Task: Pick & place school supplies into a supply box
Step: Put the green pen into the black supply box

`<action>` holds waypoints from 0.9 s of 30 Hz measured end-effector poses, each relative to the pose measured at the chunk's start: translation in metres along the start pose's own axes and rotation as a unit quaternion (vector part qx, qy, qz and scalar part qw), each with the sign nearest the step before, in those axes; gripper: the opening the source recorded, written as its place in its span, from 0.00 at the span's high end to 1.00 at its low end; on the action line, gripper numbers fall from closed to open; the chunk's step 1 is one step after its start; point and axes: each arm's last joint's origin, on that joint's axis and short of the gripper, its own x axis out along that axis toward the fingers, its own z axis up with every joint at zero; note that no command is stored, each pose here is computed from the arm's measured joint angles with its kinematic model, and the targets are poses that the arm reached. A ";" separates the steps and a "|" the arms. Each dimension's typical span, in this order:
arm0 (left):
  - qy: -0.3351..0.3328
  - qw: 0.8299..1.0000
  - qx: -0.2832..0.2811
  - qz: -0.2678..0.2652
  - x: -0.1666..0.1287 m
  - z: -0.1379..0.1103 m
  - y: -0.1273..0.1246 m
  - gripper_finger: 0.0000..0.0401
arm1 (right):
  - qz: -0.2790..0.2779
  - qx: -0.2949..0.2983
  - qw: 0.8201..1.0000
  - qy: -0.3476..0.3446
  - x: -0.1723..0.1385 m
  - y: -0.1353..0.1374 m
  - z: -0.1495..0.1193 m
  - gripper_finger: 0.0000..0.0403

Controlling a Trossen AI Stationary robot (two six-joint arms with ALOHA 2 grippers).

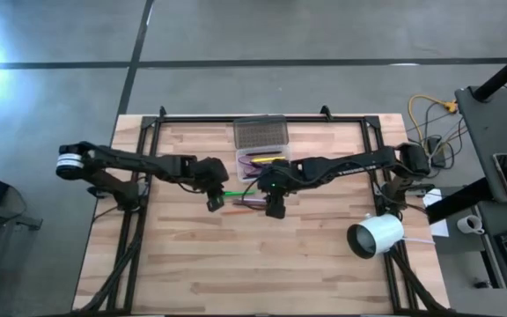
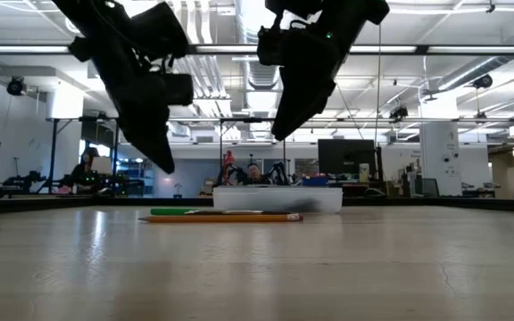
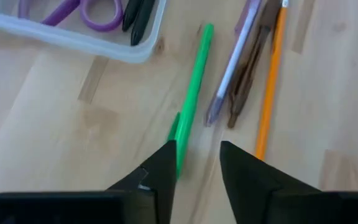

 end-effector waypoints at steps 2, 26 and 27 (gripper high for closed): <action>0.004 1.000 0.002 0.001 0.007 0.000 0.000 0.69 | -0.002 0.001 1.000 0.011 0.000 -0.001 -0.003 0.57; 0.056 0.993 0.106 0.014 0.061 -0.007 0.004 0.64 | -0.020 0.027 0.999 0.032 0.001 -0.001 -0.009 0.58; 0.057 0.993 0.104 0.015 0.062 -0.006 0.006 0.66 | -0.020 0.027 0.999 0.031 0.001 -0.001 -0.009 0.58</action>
